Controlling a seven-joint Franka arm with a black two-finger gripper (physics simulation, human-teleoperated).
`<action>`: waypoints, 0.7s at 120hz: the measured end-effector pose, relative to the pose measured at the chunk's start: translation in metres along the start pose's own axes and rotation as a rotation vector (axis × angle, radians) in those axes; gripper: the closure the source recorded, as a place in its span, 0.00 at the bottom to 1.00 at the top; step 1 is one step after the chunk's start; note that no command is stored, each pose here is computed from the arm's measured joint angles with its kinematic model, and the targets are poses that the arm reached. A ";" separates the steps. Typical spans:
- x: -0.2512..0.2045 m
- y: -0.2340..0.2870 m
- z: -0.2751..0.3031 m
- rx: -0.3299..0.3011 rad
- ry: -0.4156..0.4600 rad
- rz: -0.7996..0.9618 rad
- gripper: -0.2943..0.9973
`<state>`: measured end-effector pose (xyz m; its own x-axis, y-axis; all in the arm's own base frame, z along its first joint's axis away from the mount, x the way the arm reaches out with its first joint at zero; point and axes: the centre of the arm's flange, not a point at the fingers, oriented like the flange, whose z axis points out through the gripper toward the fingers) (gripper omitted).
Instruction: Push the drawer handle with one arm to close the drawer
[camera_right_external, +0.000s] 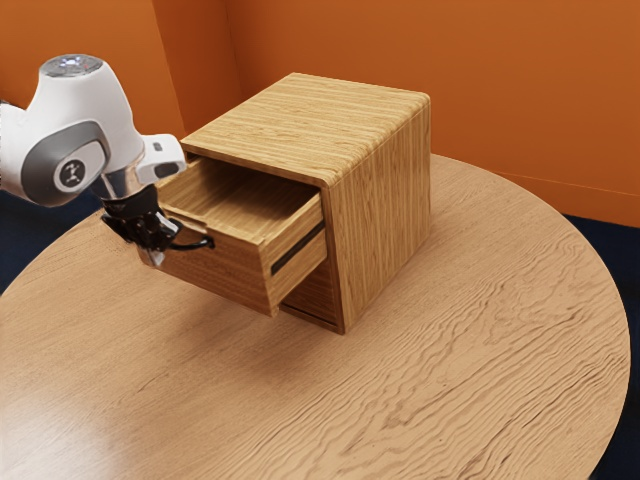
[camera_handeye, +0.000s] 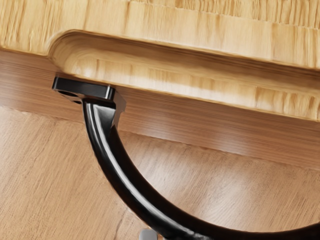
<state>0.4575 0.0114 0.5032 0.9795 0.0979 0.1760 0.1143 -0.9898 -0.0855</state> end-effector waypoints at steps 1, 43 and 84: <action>0.001 0.000 0.000 0.000 0.001 0.002 0.84; 0.049 0.021 -0.003 -0.010 0.040 0.080 0.84; 0.087 0.034 0.000 -0.015 0.058 0.126 0.84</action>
<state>0.5471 -0.0140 0.5155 0.9748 -0.0334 0.2207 -0.0124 -0.9953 -0.0958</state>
